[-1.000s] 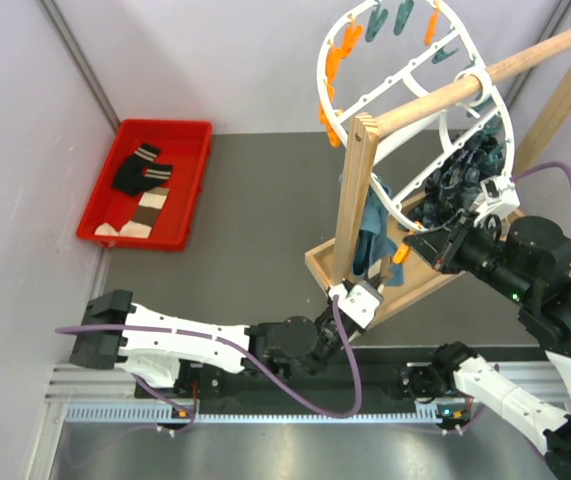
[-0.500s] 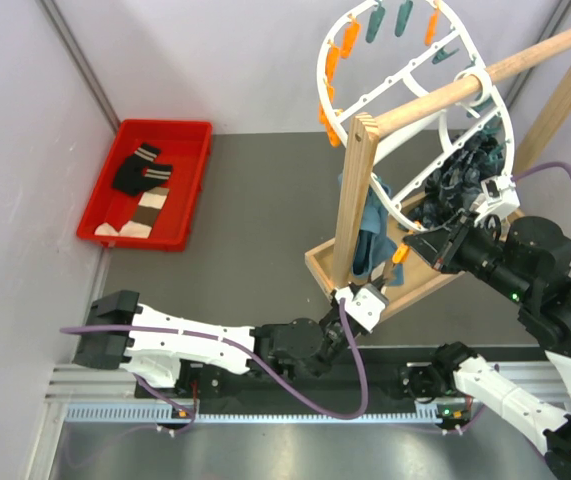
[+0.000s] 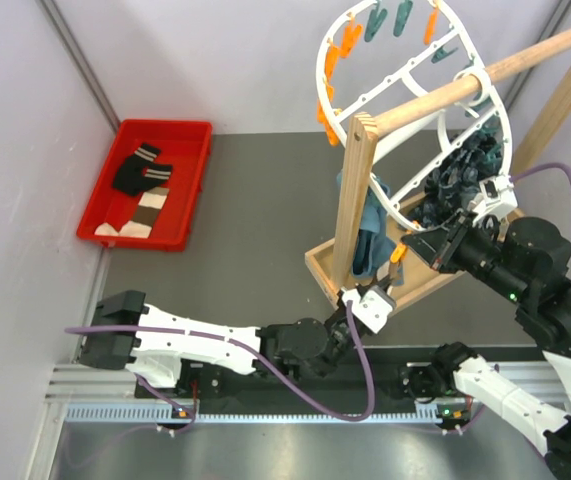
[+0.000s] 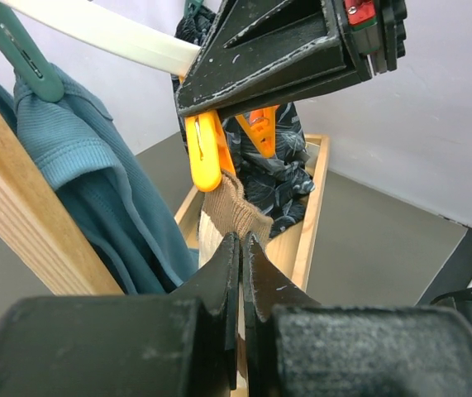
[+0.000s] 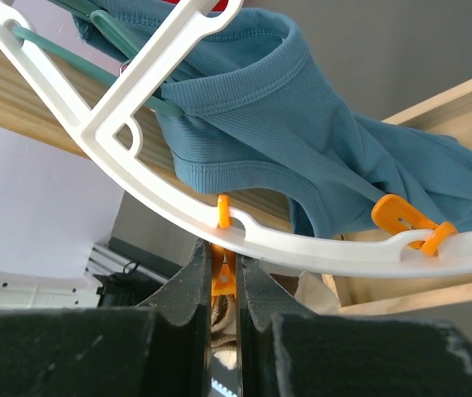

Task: Clip the socks to the hanger
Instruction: Clamp the sock onto the hanger.

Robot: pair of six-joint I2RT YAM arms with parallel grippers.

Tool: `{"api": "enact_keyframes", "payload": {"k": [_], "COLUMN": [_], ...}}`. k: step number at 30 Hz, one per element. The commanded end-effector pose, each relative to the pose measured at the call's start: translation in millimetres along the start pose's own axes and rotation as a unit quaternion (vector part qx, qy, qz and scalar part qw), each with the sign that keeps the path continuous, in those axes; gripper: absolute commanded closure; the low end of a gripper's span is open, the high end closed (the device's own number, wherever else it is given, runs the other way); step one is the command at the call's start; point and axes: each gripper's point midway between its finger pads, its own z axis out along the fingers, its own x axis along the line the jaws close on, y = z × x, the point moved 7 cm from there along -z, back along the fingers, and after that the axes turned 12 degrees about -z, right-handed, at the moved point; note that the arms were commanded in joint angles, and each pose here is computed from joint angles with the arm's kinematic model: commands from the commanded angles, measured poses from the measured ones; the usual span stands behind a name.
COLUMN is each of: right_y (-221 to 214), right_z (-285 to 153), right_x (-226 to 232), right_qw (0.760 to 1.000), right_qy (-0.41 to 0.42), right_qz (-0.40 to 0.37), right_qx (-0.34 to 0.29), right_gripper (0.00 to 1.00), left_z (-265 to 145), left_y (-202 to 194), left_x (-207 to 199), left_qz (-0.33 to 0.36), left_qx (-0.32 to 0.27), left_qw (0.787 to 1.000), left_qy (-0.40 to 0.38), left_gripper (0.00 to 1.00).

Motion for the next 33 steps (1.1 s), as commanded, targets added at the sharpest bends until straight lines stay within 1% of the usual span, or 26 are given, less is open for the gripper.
{"api": "enact_keyframes", "payload": {"k": [1, 10, 17, 20, 21, 22, 27, 29, 30, 32, 33], "right_y": [-2.0, -1.9, -2.1, -1.6, -1.4, -1.2, -1.9, -2.2, -1.1, -0.2, 1.8], "right_z": [0.8, -3.4, -5.0, -5.8, -5.7, -6.1, -5.0, -4.4, -5.1, -6.7, -8.7], "right_x": [7.5, 7.4, 8.0, 8.6, 8.3, 8.4, 8.3, 7.3, 7.1, 4.6, 4.6], "right_qw": [0.999, 0.999, 0.999, 0.999, 0.999, 0.999, 0.999, 0.999, 0.999, 1.000, 0.999], "right_qy": [0.034, 0.034, 0.038, 0.040, 0.039, 0.039, 0.040, 0.037, 0.036, 0.024, 0.023], "right_qz": [0.003, 0.000, -0.001, -0.002, -0.002, -0.003, -0.006, -0.008, -0.012, -0.017, -0.026], "right_qx": [0.006, 0.003, 0.002, 0.001, 0.000, -0.001, 0.001, 0.002, 0.001, -0.002, -0.005], "right_gripper": [1.00, 1.00, 1.00, 0.89, 0.80, 0.76, 0.60, 0.56, 0.51, 0.44, 0.36], "left_z": [7.2, 13.8, 15.7, 15.7, 16.1, 16.1, 16.9, 16.7, 16.3, 16.5, 16.5], "left_y": [29.0, 31.2, 29.6, 28.3, 29.5, 29.3, 29.6, 30.1, 30.1, 28.9, 28.1], "left_x": [-4.5, -0.2, -1.3, -1.4, -1.0, -1.2, -2.4, -2.6, -2.5, -1.2, -0.5], "left_qz": [-0.030, -0.012, -0.004, -0.005, -0.006, -0.007, -0.007, -0.009, -0.012, -0.010, -0.011], "left_qx": [-0.044, -0.052, -0.050, -0.049, -0.050, -0.050, -0.050, -0.049, -0.049, -0.044, -0.042], "left_qw": [0.999, 0.997, 0.997, 0.997, 0.997, 0.997, 0.997, 0.997, 0.997, 0.997, 0.997], "left_qy": [0.008, 0.057, 0.061, 0.062, 0.062, 0.061, 0.059, 0.057, 0.057, 0.058, 0.059], "left_gripper": [1.00, 1.00, 1.00, 1.00, 1.00, 1.00, 1.00, 1.00, 1.00, 1.00, 1.00]}}
